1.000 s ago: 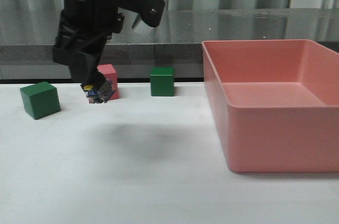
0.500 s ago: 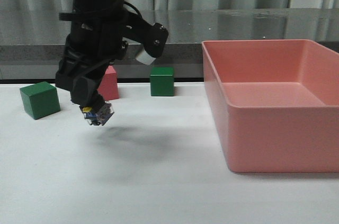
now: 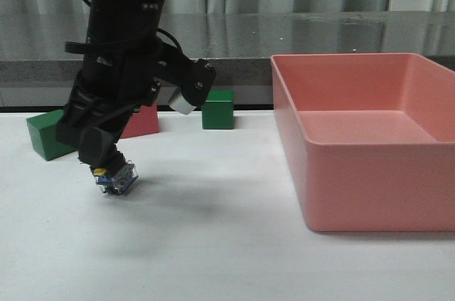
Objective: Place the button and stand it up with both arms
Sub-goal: 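Lift the button with the left gripper and rotate it cap-up, then lower the button upright onto the table and open the left gripper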
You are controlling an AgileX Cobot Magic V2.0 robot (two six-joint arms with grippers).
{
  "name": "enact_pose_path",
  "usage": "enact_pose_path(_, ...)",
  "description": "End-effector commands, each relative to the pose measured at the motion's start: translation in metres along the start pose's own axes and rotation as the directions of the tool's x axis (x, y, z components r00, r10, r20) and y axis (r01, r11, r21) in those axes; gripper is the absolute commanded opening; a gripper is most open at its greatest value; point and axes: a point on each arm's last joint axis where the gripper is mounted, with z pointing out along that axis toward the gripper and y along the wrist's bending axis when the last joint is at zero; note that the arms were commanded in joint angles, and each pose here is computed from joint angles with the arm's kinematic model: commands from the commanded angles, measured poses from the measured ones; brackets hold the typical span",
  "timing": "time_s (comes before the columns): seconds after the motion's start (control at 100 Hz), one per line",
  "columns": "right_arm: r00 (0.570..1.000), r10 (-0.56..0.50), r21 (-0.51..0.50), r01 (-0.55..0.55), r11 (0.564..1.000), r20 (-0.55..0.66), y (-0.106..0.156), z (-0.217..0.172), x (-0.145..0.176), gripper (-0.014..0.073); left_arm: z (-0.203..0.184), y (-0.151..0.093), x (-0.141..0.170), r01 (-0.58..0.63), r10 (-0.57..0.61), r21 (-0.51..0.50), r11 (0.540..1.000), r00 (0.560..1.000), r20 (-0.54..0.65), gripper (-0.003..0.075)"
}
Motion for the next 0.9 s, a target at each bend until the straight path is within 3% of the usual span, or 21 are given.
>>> enact_pose_path(0.0,0.997,0.0,0.032,-0.002,0.999,0.076,-0.003,-0.003,-0.012,-0.0062,-0.02,0.0,0.009,0.034,-0.034,-0.01,0.999,0.999,0.002,-0.0018)
enact_pose_path(0.15,0.997,0.0,0.032,-0.002,0.999,0.076,-0.003,-0.003,-0.012,-0.0062,-0.02,-0.001,0.009,0.038,-0.038,-0.002,0.999,0.999,0.01,0.0043)
enact_pose_path(0.34,0.997,0.0,0.031,-0.002,1.0,0.073,-0.003,-0.003,-0.012,-0.0062,-0.02,-0.001,0.008,0.038,-0.038,-0.003,0.999,0.999,0.012,0.0325)
enact_pose_path(0.46,0.997,0.0,0.031,-0.002,1.0,0.073,-0.003,-0.003,-0.012,-0.0062,-0.02,-0.001,0.008,0.038,-0.038,-0.003,0.999,0.999,0.012,0.0437)
enact_pose_path(0.89,0.997,0.0,0.031,-0.002,1.0,0.073,-0.003,-0.003,-0.012,-0.0062,-0.035,-0.001,0.021,0.074,-0.074,-0.01,0.997,0.997,0.035,0.0455)
